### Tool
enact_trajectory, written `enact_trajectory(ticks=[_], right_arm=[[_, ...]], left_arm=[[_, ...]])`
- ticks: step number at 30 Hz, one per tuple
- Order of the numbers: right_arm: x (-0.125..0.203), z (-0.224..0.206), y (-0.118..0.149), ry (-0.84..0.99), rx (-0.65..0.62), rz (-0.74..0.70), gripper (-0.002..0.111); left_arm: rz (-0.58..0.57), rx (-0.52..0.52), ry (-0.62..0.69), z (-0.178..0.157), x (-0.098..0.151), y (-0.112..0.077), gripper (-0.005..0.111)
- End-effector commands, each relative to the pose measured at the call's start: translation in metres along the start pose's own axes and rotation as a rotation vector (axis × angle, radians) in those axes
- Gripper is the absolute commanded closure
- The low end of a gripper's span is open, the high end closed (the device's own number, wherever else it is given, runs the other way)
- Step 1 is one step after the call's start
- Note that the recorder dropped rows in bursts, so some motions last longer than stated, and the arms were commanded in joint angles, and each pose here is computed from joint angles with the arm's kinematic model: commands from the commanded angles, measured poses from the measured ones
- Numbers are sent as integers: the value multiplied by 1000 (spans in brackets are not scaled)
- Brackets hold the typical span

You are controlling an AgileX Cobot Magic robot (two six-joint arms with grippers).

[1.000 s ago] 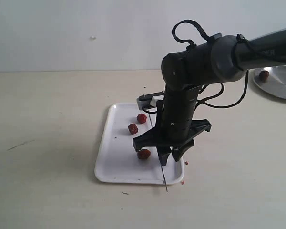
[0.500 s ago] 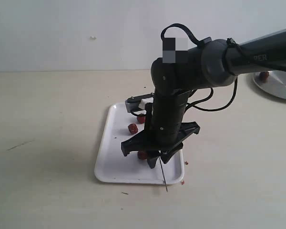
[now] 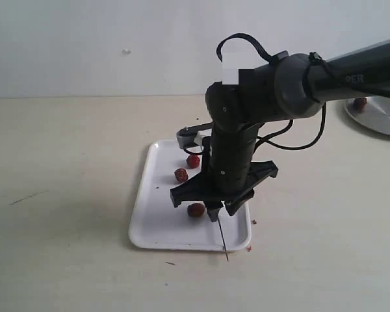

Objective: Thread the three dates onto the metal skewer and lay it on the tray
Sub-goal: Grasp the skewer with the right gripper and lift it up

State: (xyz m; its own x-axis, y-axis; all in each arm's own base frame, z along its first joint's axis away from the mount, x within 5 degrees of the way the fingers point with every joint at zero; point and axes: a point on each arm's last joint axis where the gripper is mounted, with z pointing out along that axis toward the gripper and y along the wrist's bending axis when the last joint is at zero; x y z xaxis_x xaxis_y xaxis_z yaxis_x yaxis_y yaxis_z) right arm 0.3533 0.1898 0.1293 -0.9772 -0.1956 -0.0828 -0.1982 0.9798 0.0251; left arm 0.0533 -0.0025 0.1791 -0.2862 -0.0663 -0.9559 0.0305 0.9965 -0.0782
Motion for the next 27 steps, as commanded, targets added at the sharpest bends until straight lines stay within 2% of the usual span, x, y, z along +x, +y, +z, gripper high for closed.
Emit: enact_trajectory(ticks=[1, 7, 9, 11, 12, 13, 18, 21, 25, 27], right_arm=[[-1, 11, 1, 15, 4, 0, 73], [0, 29, 1, 44, 13, 3, 73], [0, 30, 1, 46, 14, 3, 77], [0, 30, 1, 44, 13, 3, 91], [-1, 30, 1, 39, 12, 3, 105], [-1, 30, 1, 36, 11, 5, 108], [-7, 27, 0, -37, 21, 59, 108], [-13, 3, -5, -129, 54, 72, 108], [-18, -60, -18, -332, 154, 65, 108], [-17, -90, -24, -419, 201, 6, 108]], left_arm=[[3, 7, -16, -1, -2, 0, 107], [3, 7, -16, -1, -2, 0, 107], [3, 7, -16, -1, -2, 0, 107], [3, 7, -16, -1, -2, 0, 107], [3, 7, -16, -1, -2, 0, 107], [3, 7, -16, -1, -2, 0, 107], [3, 7, -16, -1, -2, 0, 107], [3, 7, -16, -1, -2, 0, 107], [3, 7, -16, -1, -2, 0, 107], [3, 7, -16, -1, -2, 0, 107]])
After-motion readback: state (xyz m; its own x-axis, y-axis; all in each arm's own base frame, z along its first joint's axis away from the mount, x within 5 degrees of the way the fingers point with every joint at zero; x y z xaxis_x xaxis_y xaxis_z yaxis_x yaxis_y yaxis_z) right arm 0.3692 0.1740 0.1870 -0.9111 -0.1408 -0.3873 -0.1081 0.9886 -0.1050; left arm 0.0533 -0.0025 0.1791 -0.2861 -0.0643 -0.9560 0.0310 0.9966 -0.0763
